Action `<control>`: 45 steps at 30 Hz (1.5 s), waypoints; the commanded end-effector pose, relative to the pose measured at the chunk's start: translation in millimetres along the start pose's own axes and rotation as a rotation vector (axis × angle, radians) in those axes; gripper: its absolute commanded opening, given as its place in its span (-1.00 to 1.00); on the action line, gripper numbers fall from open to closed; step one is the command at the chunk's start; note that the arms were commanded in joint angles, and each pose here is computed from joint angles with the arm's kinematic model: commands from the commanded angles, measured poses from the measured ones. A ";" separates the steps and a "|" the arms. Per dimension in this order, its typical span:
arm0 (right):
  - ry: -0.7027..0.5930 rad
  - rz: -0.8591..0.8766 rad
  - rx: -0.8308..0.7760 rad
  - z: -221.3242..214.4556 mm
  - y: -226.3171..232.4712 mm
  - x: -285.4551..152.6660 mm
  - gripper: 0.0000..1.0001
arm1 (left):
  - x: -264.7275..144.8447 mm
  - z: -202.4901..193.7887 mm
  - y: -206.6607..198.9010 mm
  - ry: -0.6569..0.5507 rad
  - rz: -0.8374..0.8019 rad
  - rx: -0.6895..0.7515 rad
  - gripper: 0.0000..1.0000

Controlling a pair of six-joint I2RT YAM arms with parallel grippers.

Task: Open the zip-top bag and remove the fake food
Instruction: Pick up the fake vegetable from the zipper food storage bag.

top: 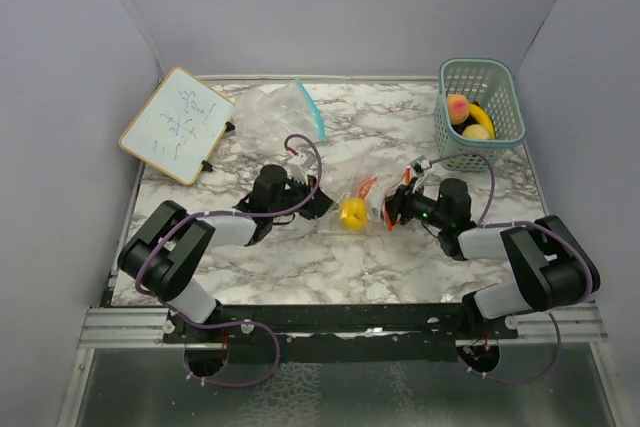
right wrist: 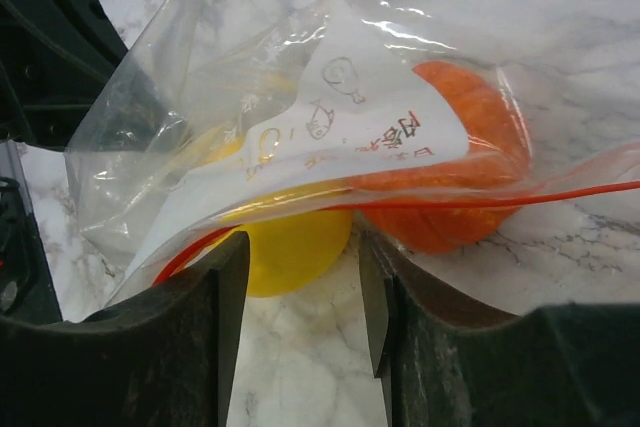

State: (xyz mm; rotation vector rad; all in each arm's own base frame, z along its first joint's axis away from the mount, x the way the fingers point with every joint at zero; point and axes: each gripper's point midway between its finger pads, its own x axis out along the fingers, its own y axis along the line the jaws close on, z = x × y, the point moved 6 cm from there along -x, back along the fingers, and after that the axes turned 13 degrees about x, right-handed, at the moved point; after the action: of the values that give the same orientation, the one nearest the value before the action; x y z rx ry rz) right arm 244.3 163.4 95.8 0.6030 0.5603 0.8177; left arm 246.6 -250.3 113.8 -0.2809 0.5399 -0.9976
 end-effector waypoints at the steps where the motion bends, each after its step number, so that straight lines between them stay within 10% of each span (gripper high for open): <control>1: -0.070 0.006 -0.020 9.2 1.0 4.5 0.04 | -4.4 -8.6 2.0 0.010 0.024 0.007 -1.00; 32: 0.002 -0.278 -0.201 13.8 -37.4 63.7 0.98 | 14.3 -37.9 24.4 0.114 0.068 -0.029 -1.00; 45: 0.005 -0.279 -0.180 16.4 -47.6 86.0 0.73 | 9.2 -46.5 24.4 0.145 0.071 -0.030 -1.00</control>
State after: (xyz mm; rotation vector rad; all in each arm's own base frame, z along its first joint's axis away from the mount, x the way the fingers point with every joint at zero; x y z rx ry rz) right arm 324.0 199.6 59.8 0.3558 0.5570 0.6139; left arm 248.2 -244.1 59.8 -0.2299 0.6944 -0.9102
